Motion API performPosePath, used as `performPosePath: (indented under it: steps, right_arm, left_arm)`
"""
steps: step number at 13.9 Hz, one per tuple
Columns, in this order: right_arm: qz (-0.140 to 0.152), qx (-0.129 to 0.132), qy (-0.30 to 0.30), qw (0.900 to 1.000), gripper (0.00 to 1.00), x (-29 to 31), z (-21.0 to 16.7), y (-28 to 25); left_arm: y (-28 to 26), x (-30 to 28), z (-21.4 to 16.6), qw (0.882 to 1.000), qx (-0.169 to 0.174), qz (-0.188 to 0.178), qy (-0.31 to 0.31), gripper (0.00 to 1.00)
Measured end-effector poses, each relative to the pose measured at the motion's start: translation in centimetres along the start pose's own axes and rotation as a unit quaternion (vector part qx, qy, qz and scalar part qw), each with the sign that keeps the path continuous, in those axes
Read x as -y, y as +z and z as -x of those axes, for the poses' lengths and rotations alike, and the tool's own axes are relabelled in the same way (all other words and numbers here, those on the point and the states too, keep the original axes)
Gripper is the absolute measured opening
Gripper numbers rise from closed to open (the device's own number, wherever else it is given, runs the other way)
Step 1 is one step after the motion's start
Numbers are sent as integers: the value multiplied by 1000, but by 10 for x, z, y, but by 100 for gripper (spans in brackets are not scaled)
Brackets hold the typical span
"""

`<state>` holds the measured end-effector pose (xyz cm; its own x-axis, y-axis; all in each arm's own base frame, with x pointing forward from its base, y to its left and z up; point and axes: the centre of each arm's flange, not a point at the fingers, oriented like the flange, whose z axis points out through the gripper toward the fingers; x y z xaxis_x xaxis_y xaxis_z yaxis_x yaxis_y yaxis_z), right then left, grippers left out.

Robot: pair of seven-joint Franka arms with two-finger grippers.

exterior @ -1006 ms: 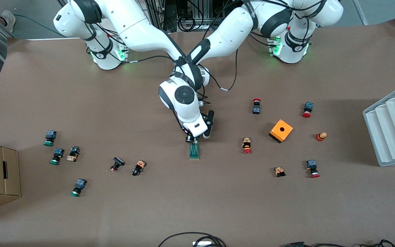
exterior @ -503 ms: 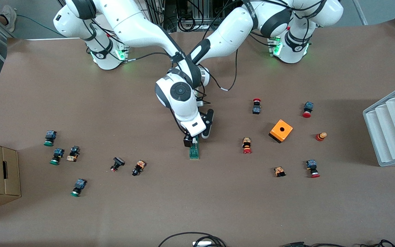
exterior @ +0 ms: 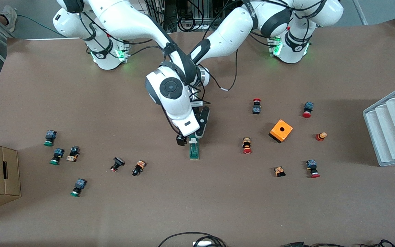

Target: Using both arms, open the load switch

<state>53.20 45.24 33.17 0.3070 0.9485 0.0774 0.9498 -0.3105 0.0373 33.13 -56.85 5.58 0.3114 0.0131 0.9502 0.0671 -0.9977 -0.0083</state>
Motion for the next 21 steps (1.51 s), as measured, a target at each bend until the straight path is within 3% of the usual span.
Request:
performPosePath:
  steps: [5,9,11,12,15,17,21]
  right_arm:
    - [-48,-46,74,995,100,-40,25,-60]
    - [-71,-73,164,981,100,-99,85,-112]
    - [-81,-78,225,968,100,-112,103,-130]
    - [-87,-77,258,959,100,-114,108,-137]
    - [-96,-76,342,932,100,-120,122,-157]
    - [-90,-66,375,920,100,-130,139,-168]
    - [-31,-14,418,908,100,-164,200,-186]
  left_arm:
    - [0,0,0,1000,0,0,0,52]
    - [0,0,0,1000,0,0,0,52]
    - [0,0,0,1000,0,0,0,56]
    - [1,0,0,1000,0,-1,0,56]
    - [9,6,0,1000,-3,-8,2,82]
    - [11,7,0,1000,-3,-9,2,100]
    - [9,4,-1,1000,3,-6,-3,100]
